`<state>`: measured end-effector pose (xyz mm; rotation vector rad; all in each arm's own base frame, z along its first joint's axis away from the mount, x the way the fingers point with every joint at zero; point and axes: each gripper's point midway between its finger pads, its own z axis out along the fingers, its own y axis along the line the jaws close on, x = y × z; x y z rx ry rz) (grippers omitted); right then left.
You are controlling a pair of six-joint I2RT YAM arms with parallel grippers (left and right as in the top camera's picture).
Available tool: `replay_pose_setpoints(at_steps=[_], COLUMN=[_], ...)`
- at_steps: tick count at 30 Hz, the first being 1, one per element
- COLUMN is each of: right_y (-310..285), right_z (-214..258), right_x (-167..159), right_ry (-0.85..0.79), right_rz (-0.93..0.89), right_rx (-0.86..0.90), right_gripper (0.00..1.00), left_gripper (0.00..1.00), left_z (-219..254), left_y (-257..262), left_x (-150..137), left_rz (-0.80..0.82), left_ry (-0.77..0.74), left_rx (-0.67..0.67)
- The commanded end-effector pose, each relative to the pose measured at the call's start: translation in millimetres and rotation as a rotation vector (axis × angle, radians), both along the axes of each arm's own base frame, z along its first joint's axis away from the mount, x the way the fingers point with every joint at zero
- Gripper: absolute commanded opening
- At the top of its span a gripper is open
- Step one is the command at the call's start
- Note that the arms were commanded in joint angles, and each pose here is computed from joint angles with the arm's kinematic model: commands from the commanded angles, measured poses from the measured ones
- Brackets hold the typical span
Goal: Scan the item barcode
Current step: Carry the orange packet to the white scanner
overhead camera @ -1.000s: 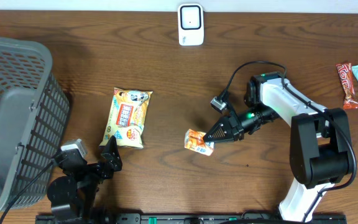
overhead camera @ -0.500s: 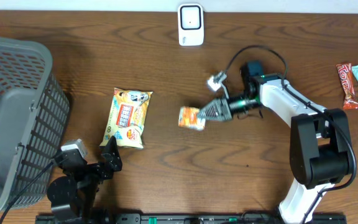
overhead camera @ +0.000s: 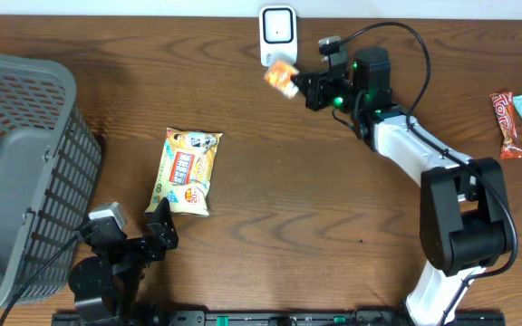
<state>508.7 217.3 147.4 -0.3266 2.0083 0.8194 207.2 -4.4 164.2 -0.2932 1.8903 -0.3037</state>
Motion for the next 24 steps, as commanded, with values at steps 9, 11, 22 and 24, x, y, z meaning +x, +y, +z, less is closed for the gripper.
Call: replay_pose_setpoints(at_steps=[9, 11, 22, 24], right_y=[-10, -4, -2, -2], right_z=[27, 23, 9, 9], right_x=[75, 95, 145, 145], right_ry=[-0.353, -0.374, -0.395, -0.395], right_rz=[-0.321, -0.322, -0.441, -0.44], right_rx=[-0.291, -0.313, -0.397, -0.397], right_gripper=[0.01, 0.01, 0.01, 0.01], left_gripper=[0.98, 0.98, 0.98, 0.98], left_z=[1, 1, 1, 1], left_y=[-1, -1, -1, -1], left_x=[0, 0, 0, 0], left_rz=[-0.007, -0.007, -0.007, -0.007], left_ry=[-0.005, -0.005, -0.005, -0.005], left_rx=[-0.008, -0.008, -0.008, -0.008])
